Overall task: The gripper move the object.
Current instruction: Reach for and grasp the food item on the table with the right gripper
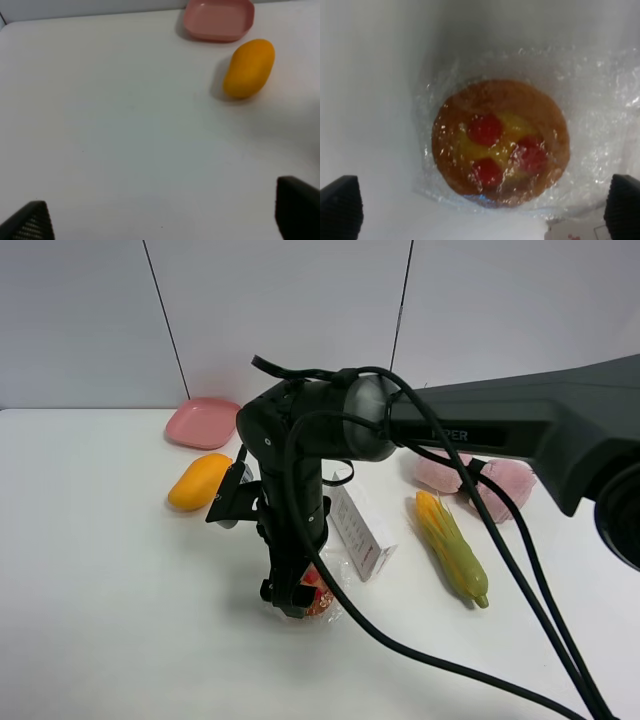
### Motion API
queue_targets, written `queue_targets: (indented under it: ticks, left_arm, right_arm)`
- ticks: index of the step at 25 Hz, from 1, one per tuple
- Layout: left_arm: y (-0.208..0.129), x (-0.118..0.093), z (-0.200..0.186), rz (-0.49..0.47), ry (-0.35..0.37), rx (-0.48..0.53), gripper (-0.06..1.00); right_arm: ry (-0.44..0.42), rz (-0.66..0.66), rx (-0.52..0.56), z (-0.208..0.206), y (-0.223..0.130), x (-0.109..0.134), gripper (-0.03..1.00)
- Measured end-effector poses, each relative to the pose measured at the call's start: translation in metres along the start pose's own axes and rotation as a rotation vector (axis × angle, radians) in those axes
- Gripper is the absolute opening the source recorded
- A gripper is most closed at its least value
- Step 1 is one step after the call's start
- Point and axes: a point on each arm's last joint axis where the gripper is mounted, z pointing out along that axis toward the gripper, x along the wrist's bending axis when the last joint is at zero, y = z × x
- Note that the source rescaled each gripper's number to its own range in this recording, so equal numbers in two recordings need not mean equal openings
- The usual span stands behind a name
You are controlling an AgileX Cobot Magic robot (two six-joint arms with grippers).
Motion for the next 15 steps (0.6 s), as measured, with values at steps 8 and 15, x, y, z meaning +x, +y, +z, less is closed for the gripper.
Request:
queue_targets:
  ticks: [8,15]
  left_arm:
    - [0.0,0.0,0.0,0.0,0.0,0.0,1.0]
    - [0.0,0.0,0.0,0.0,0.0,0.0,1.0]
  right_arm:
    - [0.022,0.004,0.037,0.018,0.001,-0.002,0.94]
    - [0.045,0.005,0.08,0.032,0.0,-0.002,0.94]
